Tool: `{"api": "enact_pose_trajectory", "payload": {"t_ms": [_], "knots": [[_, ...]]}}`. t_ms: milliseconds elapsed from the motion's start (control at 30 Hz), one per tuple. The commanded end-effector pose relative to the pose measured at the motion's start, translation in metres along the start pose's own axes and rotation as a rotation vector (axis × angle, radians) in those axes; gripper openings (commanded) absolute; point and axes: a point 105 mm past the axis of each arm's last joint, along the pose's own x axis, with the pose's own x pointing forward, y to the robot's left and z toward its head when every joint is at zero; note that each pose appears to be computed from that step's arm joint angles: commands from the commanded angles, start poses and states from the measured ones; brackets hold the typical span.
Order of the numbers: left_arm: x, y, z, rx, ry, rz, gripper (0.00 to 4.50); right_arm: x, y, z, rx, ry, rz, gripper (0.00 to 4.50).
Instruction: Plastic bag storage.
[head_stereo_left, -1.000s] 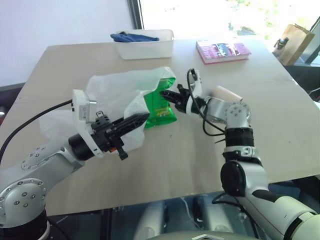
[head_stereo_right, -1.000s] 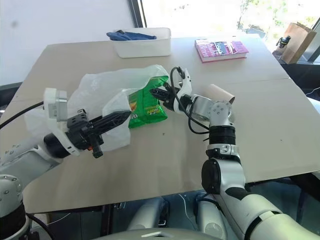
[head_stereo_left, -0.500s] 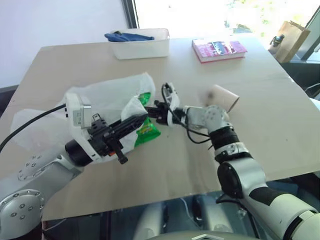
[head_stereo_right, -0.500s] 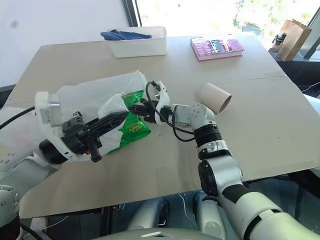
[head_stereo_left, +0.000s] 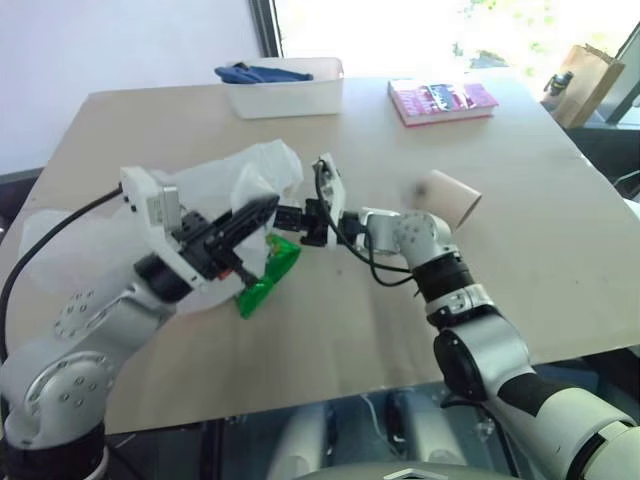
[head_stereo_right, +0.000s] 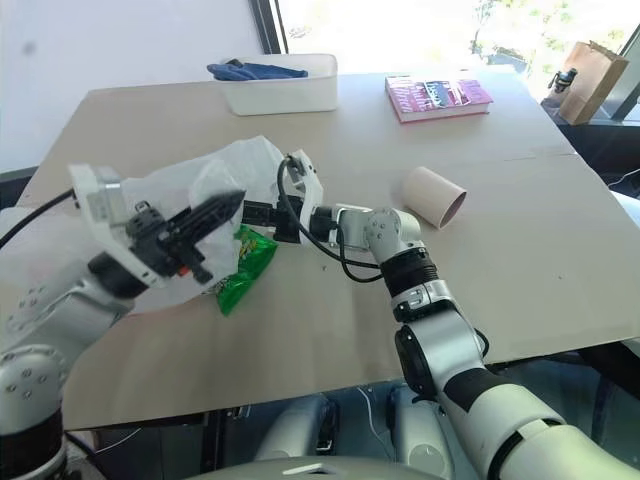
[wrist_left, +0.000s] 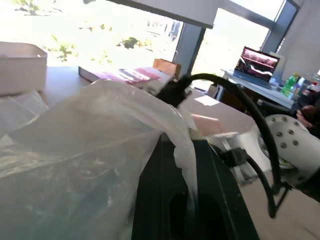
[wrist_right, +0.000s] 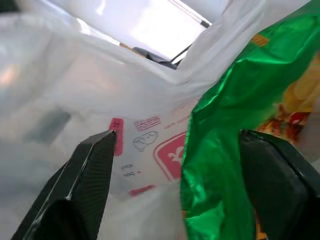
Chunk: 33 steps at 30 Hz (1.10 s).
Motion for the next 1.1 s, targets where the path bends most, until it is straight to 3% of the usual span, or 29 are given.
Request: {"api": "enact_pose_trajectory", "payload": {"t_ms": [33,167,367,533,700,800,833,1033,1100], "knots": [[0.022,0.003,0.007,0.024,-0.047,-0.016,0.0,-0.001,0.014,0.027,-0.017,-0.12,0.016,3.65],[0.066,-0.001,0.009,-0.015,-0.1,-0.117,0.0,-0.069,0.006,0.071,-0.062,-0.337,-0.102,3.65],[0.111,-0.01,0.013,-0.068,-0.152,-0.286,0.0,-0.132,0.021,0.09,-0.147,-0.518,-0.223,3.65],[0.149,-0.047,0.028,-0.135,-0.195,-0.586,0.0,-0.164,0.036,0.085,-0.253,-0.564,-0.335,3.65],[0.128,-0.035,0.025,-0.129,-0.112,-0.68,0.0,-0.171,0.039,0.057,-0.382,-0.424,-0.435,3.65],[0.099,0.001,0.006,-0.052,0.004,-0.589,0.0,-0.175,0.025,0.037,-0.403,-0.312,-0.516,4.42],[0.092,0.008,0.0,-0.021,0.038,-0.564,0.0,-0.178,0.018,0.03,-0.413,-0.278,-0.558,4.47],[0.067,0.022,-0.018,0.061,0.114,-0.48,0.0,-0.174,0.002,-0.001,-0.455,-0.105,-0.6,4.47],[0.061,0.022,-0.022,0.071,0.125,-0.459,0.0,-0.171,-0.003,0.001,-0.455,-0.111,-0.614,4.47]]}}
